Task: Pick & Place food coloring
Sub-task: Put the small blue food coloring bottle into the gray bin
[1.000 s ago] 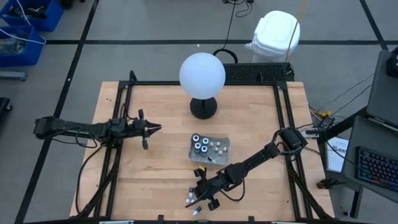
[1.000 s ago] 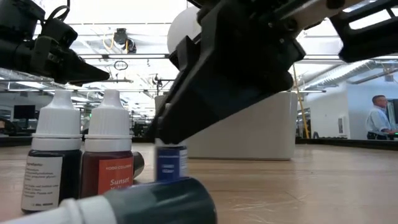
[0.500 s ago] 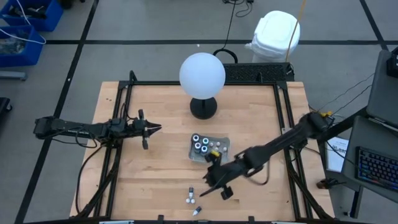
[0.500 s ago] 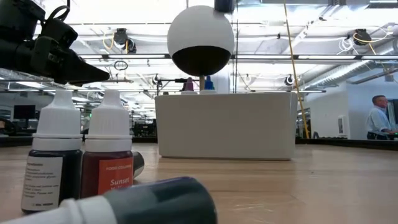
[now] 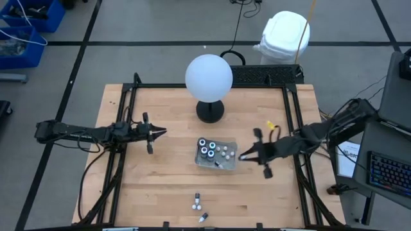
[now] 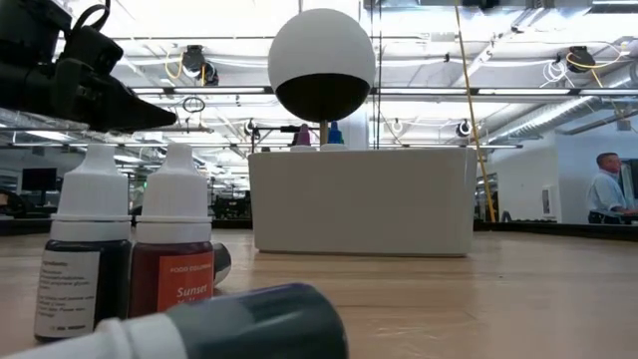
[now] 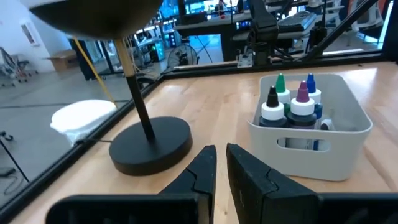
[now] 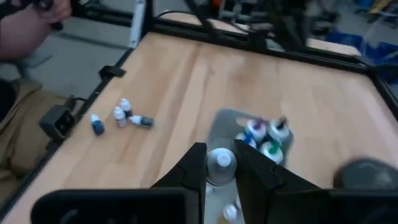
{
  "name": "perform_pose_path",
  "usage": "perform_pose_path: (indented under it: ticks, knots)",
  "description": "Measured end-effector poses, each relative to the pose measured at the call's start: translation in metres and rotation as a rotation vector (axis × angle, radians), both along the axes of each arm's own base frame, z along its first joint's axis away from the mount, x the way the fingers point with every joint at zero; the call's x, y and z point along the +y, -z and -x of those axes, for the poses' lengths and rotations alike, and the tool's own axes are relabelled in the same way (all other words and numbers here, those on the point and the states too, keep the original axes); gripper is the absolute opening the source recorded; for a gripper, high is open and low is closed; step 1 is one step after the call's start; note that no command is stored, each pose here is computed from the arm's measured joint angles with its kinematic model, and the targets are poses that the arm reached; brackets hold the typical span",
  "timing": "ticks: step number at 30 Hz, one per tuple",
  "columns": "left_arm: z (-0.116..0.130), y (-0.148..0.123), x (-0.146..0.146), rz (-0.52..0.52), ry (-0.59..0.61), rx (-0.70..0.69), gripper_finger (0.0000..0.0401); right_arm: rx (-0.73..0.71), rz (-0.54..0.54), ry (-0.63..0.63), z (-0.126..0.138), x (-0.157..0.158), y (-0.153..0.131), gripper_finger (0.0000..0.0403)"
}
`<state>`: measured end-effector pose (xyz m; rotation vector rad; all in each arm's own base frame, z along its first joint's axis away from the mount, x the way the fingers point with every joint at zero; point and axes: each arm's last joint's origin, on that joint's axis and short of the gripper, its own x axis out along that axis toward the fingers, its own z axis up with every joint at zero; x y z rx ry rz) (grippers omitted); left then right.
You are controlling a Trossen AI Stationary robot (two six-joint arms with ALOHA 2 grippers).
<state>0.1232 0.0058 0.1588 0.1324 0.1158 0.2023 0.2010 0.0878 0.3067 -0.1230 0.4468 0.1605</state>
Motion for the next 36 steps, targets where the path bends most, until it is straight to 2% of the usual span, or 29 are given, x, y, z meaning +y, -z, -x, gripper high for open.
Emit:
perform_pose_path:
  ticks: [6,10,19,24,29,33,36]
  knots:
    - [0.000,-0.005,0.000,-0.079,0.003,-0.031,0.0047,-0.083,-0.081,0.063,0.037,-0.024,0.044,0.0047]
    - [0.000,-0.007,0.001,-0.125,-0.009,-0.050,0.0047,-0.081,-0.078,0.063,0.052,-0.031,0.067,0.0047]
    - [0.000,-0.013,0.001,-0.232,-0.010,-0.086,0.0047,-0.154,-0.134,0.069,0.069,-0.038,0.111,0.0048]
    - [0.000,-0.012,0.001,-0.240,-0.017,-0.068,0.0047,-0.196,-0.123,0.092,0.073,-0.041,0.128,0.0049]
    - [0.000,-0.011,0.001,-0.241,-0.015,-0.055,0.0047,-0.227,-0.111,0.155,0.070,-0.045,0.122,0.0048]
    - [0.000,-0.010,0.001,-0.238,-0.015,-0.054,0.0047,-0.258,-0.095,0.158,0.060,-0.046,0.097,0.0048]
    - [0.000,-0.010,0.001,-0.238,-0.015,-0.054,0.0047,-0.189,-0.044,0.189,0.046,-0.048,0.077,0.0048]
